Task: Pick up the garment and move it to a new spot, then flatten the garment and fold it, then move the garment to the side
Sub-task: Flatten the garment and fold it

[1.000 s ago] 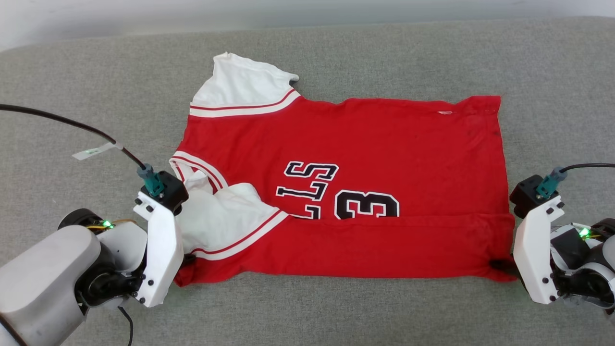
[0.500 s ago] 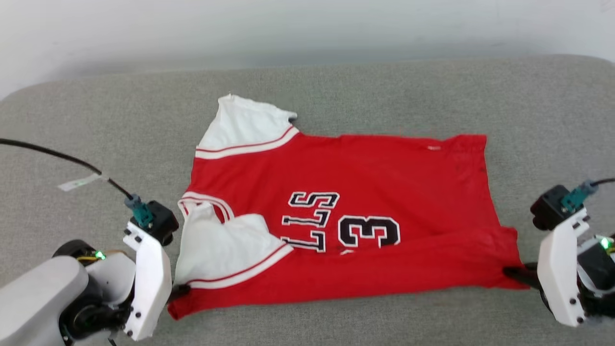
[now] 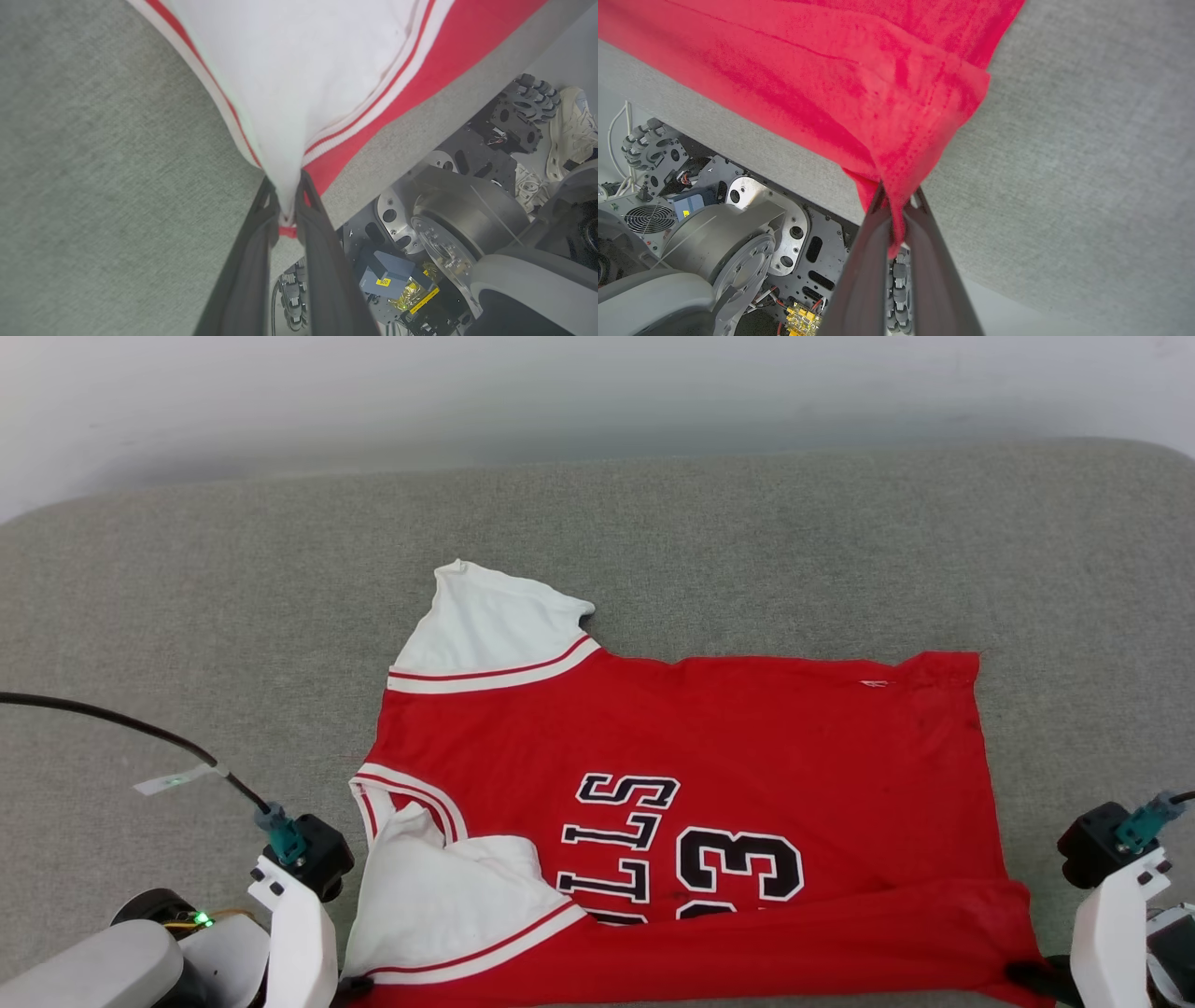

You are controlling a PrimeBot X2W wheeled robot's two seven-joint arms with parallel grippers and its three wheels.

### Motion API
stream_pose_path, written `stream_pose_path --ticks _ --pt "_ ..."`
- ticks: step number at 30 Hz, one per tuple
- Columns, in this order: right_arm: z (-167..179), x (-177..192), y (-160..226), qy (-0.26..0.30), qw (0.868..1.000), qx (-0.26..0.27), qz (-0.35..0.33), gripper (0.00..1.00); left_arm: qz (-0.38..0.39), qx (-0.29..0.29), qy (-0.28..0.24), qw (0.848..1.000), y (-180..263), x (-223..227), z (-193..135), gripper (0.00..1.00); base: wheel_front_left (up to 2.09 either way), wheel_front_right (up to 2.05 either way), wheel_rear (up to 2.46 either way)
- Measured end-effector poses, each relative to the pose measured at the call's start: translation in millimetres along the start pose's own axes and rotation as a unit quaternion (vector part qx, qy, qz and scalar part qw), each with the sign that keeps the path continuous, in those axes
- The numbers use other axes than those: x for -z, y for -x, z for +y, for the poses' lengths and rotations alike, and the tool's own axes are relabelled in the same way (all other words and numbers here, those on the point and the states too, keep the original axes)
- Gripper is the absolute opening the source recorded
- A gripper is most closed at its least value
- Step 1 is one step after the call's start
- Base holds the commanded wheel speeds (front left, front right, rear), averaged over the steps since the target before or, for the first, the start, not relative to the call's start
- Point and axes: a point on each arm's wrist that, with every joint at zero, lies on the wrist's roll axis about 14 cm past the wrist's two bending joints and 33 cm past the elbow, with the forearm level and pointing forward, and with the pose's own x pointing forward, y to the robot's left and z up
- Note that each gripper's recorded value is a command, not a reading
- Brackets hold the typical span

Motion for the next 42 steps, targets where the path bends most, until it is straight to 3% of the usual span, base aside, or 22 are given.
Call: stream_pose_path --ticks 7,8,9,10,16,21,24,27,35,38,42 --pt "1.9 18.7 -24.4 -0.019 0.999 0.004 0.034 0.00 0.028 -0.008 0.020 0.999 -14.5 13.6 10.5 0.00 0.00 0.00 0.00" --pt "1.3 16.5 -25.5 -0.023 0.999 0.005 0.028 0.02 0.024 -0.006 0.021 0.999 -15.5 12.6 9.5 0.17 0.00 0.00 0.00" --pt "0.2 13.1 -26.2 -0.026 0.999 0.007 0.019 0.38 0.016 -0.005 0.020 1.000 -15.7 9.9 9.0 1.00 0.00 0.00 0.00" --pt "-1.3 10.9 -26.4 -0.026 1.000 0.010 0.013 1.00 0.009 -0.005 0.021 1.000 -15.4 7.3 8.8 1.00 0.00 0.00 0.00" --pt "-5.7 -29.6 -11.1 0.001 0.996 0.033 -0.088 1.00 -0.036 -0.027 0.006 0.999 2.4 -11.8 18.1 1.00 0.00 0.00 0.00" --pt "-10.5 -90.7 20.2 0.033 0.966 0.064 -0.247 1.00 -0.098 -0.073 -0.020 0.992 29.8 -48.2 37.2 1.00 0.00 0.00 0.00" --pt "-8.6 -118.9 36.4 0.038 0.937 0.076 -0.339 1.00 -0.141 -0.097 -0.041 0.984 44.2 -75.4 45.7 1.00 0.00 0.00 0.00" --pt "-14.6 -144.1 59.9 0.044 0.895 0.106 -0.430 1.00 -0.172 -0.107 -0.052 0.978 50.9 -100.1 50.5 1.00 0.00 0.00 0.00" --pt "-10.1 -171.2 93.3 0.069 0.801 0.156 -0.574 1.00 -0.215 -0.126 -0.068 0.966 61.2 -174.0 70.3 1.00 0.00 0.00 0.00" --pt "-5.0 -174.7 96.8 0.072 0.776 0.161 -0.605 1.00 -0.222 -0.132 -0.065 0.964 62.3 -201.7 81.5 1.00 0.00 0.00 0.00" --pt "-3.7 -178.9 96.6 0.068 0.758 0.170 -0.626 1.00 -0.204 -0.130 -0.057 0.969 51.0 -226.2 95.2 1.00 0.00 0.00 0.00"
